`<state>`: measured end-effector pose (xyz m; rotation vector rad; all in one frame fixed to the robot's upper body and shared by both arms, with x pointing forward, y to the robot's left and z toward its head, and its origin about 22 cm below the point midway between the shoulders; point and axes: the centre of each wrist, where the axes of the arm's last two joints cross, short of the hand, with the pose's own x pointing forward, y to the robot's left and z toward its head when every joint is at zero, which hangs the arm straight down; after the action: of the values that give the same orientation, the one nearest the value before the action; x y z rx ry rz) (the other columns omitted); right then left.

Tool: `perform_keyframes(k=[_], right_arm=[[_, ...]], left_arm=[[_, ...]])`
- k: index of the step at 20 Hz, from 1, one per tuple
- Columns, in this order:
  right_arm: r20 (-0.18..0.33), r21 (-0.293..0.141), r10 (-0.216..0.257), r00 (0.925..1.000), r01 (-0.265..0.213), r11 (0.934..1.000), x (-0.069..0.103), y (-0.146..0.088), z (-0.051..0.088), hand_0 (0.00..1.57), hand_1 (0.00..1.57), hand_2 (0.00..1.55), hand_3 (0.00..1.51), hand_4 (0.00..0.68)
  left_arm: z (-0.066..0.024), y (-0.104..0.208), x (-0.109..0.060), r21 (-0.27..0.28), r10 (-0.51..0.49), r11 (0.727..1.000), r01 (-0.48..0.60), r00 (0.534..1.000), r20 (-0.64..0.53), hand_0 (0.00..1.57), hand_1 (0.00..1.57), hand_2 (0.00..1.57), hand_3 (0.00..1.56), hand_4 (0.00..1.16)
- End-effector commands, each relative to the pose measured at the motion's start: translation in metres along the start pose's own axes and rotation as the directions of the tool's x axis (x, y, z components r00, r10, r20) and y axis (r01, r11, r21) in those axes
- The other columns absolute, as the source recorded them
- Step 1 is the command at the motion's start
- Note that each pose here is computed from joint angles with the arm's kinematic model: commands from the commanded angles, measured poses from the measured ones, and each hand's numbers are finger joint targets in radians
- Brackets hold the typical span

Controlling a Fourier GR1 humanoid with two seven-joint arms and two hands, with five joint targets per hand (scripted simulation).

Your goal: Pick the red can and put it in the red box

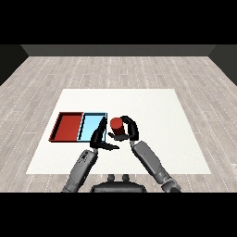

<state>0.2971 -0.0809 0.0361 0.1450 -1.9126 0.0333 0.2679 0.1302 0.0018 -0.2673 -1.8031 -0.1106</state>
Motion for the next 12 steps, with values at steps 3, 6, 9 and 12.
perform_keyframes(k=[3, 6, 9, 12], right_arm=[[0.012, -0.002, 0.001, 0.9999, -0.001, 1.0, 0.0, -0.004, -0.004, 1.45, 1.45, 1.44, 1.38, 0.635], [0.001, 0.015, -0.013, 0.9999, 0.013, 0.9998, -0.007, -0.002, 0.004, 1.44, 1.44, 1.43, 1.39, 0.633], [0.019, 0.014, 0.009, 0.9998, -0.009, 0.9999, 0.014, 0.005, 0.004, 1.44, 1.44, 1.43, 1.38, 0.637], [0.014, 0.022, -0.005, 0.9999, 0.005, 0.9998, 0.006, 0.026, -0.003, 1.44, 1.44, 1.44, 1.38, 0.63]], left_arm=[[0.0058, -0.004, -0.027, 0.001, 0.028, 1.0, -0.028, 0.999, -0.023, 0.0, 0.0, 0.0, 0.0, 0.0], [-0.0104, -0.025, -0.026, -0.028, 0.027, 0.999, -0.028, 0.999, -0.025, 0.0, 0.0, 0.0, 0.0, 0.0], [-0.0138, -0.024, -0.029, -0.018, 0.027, 0.999, -0.029, 0.997, -0.072, 0.0, 0.0, 0.0, 0.0, 0.0], [0.0046, -0.014, -0.023, -0.034, 0.027, 0.999, -0.03, 0.997, -0.072, 0.0, 0.0, 0.0, 0.0, 0.0]])
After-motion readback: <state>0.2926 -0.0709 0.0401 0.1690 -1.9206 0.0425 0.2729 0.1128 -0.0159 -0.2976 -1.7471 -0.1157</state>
